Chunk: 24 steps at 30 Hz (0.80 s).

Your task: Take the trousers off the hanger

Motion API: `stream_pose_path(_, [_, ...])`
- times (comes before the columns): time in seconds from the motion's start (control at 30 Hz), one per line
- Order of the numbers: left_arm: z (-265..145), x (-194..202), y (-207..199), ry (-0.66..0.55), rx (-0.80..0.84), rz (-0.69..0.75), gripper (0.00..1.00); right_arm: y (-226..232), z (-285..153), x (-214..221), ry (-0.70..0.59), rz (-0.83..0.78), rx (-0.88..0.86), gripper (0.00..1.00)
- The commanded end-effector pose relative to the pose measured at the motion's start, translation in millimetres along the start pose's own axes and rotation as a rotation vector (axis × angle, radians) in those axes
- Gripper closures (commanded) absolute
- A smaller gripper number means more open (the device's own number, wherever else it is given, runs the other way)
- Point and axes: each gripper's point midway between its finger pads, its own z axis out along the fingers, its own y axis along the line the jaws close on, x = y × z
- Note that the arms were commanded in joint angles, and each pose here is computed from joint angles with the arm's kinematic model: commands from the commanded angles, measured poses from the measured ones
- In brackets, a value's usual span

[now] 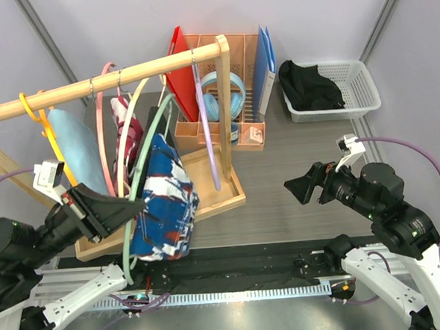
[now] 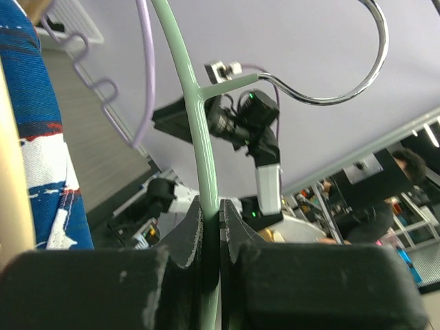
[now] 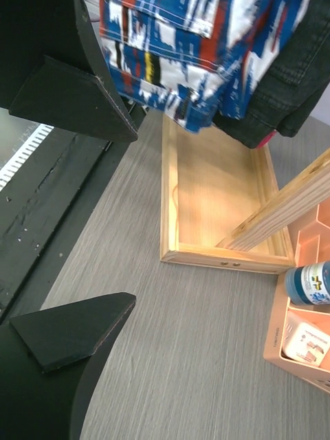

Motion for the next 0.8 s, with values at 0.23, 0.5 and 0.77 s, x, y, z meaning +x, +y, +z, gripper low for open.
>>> stream_pose_path(0.23, [-42.0,39.0,-34.1,0.193,0.207,-0.051,1.0,-13.9,7.9,13.6,0.026,-0.012,0.045,0.04])
stream_pose_path(0.5, [-49.6,74.3,-5.7,0.34,0.125,-0.08,1.0,-22.3,1.1,20.8,0.039,-0.02,0.081,0.04])
stream_pose_path(0.77, [-20.1,122.6,15.8,0.53,0.207,-0.27,1.0,-30.1,-11.3,-0.6,-0.066,0.016,0.155,0.03])
